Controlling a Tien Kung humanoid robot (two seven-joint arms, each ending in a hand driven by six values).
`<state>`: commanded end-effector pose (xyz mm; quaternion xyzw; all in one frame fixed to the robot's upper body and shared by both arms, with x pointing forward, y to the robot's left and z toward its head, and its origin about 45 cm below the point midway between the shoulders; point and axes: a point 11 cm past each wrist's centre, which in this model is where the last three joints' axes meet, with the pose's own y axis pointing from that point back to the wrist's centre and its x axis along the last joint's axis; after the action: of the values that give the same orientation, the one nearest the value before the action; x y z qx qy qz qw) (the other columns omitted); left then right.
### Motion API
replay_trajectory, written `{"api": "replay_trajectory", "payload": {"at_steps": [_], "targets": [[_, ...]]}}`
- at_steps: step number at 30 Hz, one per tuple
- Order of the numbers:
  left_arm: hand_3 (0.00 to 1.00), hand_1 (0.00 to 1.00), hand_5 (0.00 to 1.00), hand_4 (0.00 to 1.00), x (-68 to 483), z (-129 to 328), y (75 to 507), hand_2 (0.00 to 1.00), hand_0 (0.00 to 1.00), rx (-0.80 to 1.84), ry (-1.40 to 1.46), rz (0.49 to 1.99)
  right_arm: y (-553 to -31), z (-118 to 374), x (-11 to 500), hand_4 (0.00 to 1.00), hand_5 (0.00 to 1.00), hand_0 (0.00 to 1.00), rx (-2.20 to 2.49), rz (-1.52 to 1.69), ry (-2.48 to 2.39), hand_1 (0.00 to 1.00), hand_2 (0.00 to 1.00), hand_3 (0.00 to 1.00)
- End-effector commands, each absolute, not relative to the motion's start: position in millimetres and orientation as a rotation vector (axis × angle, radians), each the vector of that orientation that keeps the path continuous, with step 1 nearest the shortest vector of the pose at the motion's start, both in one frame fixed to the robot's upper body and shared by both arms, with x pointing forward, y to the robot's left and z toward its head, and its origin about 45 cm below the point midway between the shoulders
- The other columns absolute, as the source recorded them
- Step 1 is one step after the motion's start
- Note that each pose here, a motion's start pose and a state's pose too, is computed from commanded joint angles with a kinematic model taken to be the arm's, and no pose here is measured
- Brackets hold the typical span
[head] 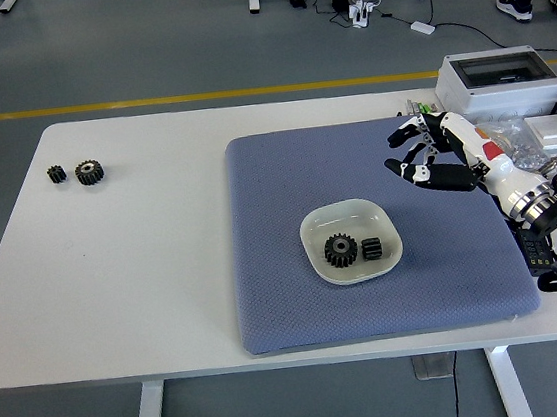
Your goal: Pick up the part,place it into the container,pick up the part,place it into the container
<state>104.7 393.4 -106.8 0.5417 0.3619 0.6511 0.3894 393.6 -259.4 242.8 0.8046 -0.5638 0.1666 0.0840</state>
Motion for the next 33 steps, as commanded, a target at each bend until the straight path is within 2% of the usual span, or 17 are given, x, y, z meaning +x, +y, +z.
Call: {"api": "replay_trajectory", "payload": {"at_steps": [3, 4, 9, 10, 15, 16, 21, 22, 33], "targets": [[0.571, 0.653, 0.630, 0.672, 105, -107, 394, 0.664, 0.677, 1.376, 0.920, 1.658, -272, 236, 388, 0.998, 0.589, 0.355, 2.434, 0.305, -1.815, 0.528, 0.676, 0.641], [0.572, 0.652, 0.628, 0.671, 105, -107, 394, 0.665, 0.677, 1.376, 0.920, 1.658, -274, 234, 387, 0.998, 0.659, 0.495, 2.444, 0.238, -1.856, 0.598, 0.730, 0.675], [0.572, 0.652, 0.628, 0.671, 106, -106, 393, 0.665, 0.677, 1.374, 0.917, 1.658, -288, 217, 378, 0.998, 0.659, 0.495, 2.469, -0.132, -2.062, 0.598, 0.730, 0.675], [0.573, 0.652, 0.630, 0.670, 106, -106, 393, 0.666, 0.676, 1.374, 0.916, 1.658, -290, 213, 375, 0.998, 0.734, 0.618, 2.470, -0.220, -2.102, 0.673, 0.770, 0.719], [0.573, 0.652, 0.630, 0.670, 106, -106, 393, 0.666, 0.676, 1.375, 0.914, 1.656, -301, 190, 364, 0.998, 0.734, 0.618, 2.422, -0.637, -2.274, 0.673, 0.770, 0.719], [0.572, 0.650, 0.631, 0.670, 106, -106, 393, 0.666, 0.676, 1.376, 0.913, 1.654, -303, 186, 362, 0.998, 0.758, 0.687, 2.407, -0.663, -2.288, 0.706, 0.784, 0.729], [0.572, 0.650, 0.631, 0.670, 106, -107, 393, 0.666, 0.676, 1.378, 0.912, 1.652, -309, 173, 353, 0.998, 0.758, 0.687, 2.337, -0.603, -2.317, 0.706, 0.784, 0.729], [0.573, 0.650, 0.632, 0.669, 105, -107, 393, 0.666, 0.676, 1.378, 0.912, 1.651, -311, 172, 352, 0.998, 0.789, 0.724, 2.322, -0.573, -2.324, 0.724, 0.787, 0.743], [0.572, 0.649, 0.634, 0.670, 105, -107, 393, 0.665, 0.676, 1.385, 0.906, 1.643, -320, 160, 336, 0.998, 0.789, 0.728, 2.219, -0.421, -2.420, 0.727, 0.787, 0.731]]}}
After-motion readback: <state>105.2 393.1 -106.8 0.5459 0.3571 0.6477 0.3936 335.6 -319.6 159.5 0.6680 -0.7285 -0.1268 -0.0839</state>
